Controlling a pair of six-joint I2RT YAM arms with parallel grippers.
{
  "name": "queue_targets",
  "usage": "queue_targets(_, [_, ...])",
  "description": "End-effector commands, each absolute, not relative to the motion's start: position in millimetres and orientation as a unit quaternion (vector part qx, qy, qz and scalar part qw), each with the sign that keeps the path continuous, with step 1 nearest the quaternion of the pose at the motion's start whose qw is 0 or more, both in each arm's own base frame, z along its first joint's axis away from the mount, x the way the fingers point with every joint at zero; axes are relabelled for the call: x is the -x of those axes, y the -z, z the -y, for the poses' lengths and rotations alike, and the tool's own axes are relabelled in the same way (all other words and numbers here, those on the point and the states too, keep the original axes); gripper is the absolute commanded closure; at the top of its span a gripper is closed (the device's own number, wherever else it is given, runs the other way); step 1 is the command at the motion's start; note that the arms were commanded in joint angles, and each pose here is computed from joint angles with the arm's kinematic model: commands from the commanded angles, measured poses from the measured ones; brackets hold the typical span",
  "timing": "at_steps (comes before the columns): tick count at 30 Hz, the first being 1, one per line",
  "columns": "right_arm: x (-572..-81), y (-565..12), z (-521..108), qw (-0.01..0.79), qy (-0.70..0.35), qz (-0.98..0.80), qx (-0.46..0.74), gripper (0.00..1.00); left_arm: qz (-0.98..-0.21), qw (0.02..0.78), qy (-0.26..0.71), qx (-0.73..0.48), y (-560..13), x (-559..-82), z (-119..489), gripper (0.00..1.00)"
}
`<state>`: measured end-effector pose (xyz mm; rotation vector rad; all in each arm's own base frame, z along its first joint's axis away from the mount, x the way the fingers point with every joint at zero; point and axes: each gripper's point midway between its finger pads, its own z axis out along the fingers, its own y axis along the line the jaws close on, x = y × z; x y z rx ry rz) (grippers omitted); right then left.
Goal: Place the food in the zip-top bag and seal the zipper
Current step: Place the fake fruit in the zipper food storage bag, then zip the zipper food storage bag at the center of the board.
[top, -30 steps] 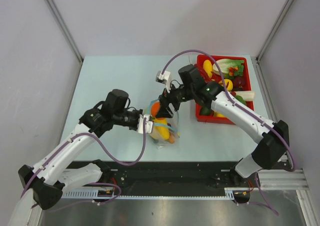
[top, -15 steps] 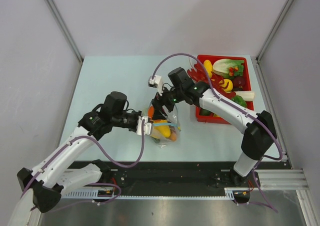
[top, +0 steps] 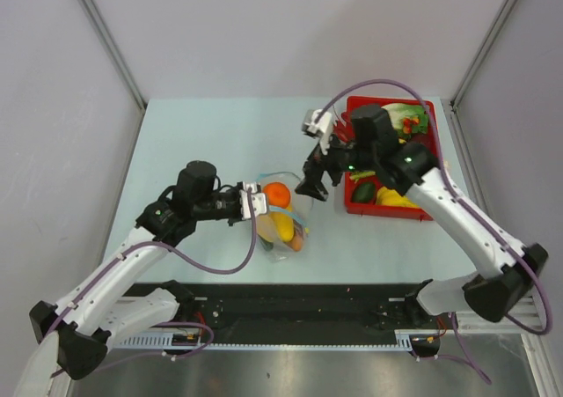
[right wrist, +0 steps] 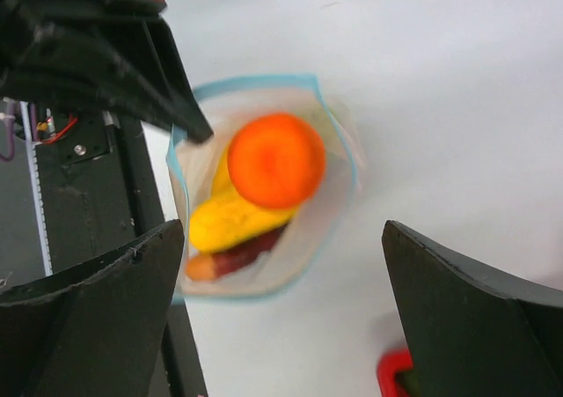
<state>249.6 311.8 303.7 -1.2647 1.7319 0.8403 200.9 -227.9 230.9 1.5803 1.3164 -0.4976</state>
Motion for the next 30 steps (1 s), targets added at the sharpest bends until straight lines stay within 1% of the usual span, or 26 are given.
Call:
queue_targets(1, [-241,-309,-267,0.425,-0.301,-0.71,0.475,0.0,-0.589,0.526,0.203,-0.579,-247,-224,225,1.0])
queue_targets(3, [-227,-310,-256,0.424,-0.298,-0.71,0.476,0.0,-0.605,0.528,0.2,-0.561,-247,-228,223,1.0])
queue_targets(4, [-220,-301,-254,0.412,-0.301,-0.713,0.48,0.0,-0.608,0.533,0.198,-0.554,-248,-231,223,1.0])
queue_targets(9, [-177,-275,-264,0.368,-0.323,-0.709,0.508,0.01,-0.637,0.532,0.195,-0.522,-247,-244,223,1.0])
queue_targets(15, [-194,-239,-291,0.339,-0.315,-0.74,0.487,0.01,-0.659,0.542,0.188,-0.485,-256,-259,223,1.0])
queue_targets(18, [-209,-228,-299,0.347,-0.305,-0.751,0.472,0.0,-0.662,0.55,0.187,-0.473,-264,-262,223,1.0])
queue_targets(20, [-226,-217,-298,0.353,-0.278,-0.768,0.456,0.03,-0.662,0.553,0.197,-0.466,-269,-260,224,1.0])
queue_targets(23, [-255,-212,-290,0.377,-0.239,-0.787,0.425,0.22,-0.657,0.55,0.217,-0.467,-273,-248,225,1.0])
queue_targets(24, [-262,-212,-288,0.382,-0.236,-0.792,0.413,0.4,-0.648,0.555,0.224,-0.471,-278,-242,224,1.0])
queue_targets(25, [-267,-216,-287,0.391,-0.237,-0.791,0.407,0.52,-0.64,0.557,0.229,-0.477,-280,-236,224,1.0])
queue_targets(26, [-274,-223,-280,0.403,-0.237,-0.79,0.397,0.62,-0.629,0.553,0.237,-0.492,-277,-229,226,1.0])
queue_targets(27, [-274,-227,-279,0.409,-0.242,-0.784,0.399,0.77,-0.629,0.547,0.239,-0.499,-273,-223,224,1.0])
queue_targets(29, [-280,-243,-276,0.434,-0.25,-0.765,0.405,0.97,-0.628,0.533,0.244,-0.511,-266,-213,221,1.0])
queue_targets(30, [-278,-256,-275,0.452,-0.256,-0.744,0.42,1.0,-0.63,0.529,0.244,-0.513,-264,-211,220,1.0])
